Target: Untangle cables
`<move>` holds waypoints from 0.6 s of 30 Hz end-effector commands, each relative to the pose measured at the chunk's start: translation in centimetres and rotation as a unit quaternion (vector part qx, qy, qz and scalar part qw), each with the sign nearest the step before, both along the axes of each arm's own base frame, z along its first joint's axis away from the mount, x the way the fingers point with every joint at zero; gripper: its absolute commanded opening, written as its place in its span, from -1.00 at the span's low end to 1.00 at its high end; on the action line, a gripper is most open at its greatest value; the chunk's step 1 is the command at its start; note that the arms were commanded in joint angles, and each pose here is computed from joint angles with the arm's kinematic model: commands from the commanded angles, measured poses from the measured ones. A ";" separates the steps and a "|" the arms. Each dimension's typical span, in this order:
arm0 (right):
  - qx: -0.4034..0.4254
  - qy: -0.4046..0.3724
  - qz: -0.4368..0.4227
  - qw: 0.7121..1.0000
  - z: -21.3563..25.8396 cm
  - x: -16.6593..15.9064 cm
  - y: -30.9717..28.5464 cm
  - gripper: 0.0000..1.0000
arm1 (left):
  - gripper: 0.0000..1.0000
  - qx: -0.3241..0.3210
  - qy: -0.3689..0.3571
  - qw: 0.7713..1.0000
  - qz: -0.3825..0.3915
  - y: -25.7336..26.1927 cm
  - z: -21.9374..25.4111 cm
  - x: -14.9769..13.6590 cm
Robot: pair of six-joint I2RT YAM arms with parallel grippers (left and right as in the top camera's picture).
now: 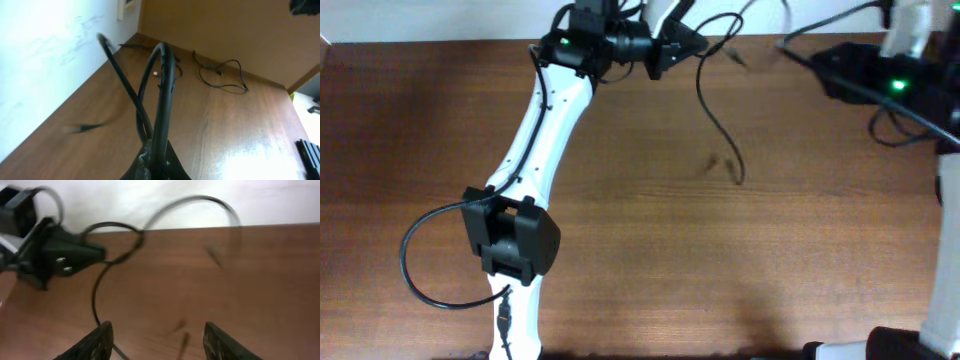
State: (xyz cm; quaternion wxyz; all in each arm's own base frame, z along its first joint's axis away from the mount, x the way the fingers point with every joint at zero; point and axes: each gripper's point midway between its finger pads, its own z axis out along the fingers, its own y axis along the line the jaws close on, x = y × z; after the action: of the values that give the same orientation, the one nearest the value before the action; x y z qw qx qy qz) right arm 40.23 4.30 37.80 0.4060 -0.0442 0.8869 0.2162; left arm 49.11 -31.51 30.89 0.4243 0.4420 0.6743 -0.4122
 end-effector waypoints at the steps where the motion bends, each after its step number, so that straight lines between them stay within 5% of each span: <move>1: -0.014 -0.020 0.063 0.998 -0.5 1.2 3.2 0.14 | -1.00 -0.011 -0.023 1.000 0.003 0.0 2.5 -0.2; 18: -0.033 -0.057 0.144 0.987 -2.6 5.0 8.7 0.08 | -1.00 -0.042 -0.098 0.994 0.003 1.3 12.0 -5.0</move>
State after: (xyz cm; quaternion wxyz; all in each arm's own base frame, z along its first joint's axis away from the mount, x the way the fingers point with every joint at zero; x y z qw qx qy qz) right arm 45.27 12.63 34.63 0.4100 -0.1816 0.8616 0.2378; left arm 46.20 -30.78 38.44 0.4767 0.4522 0.6391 -0.3998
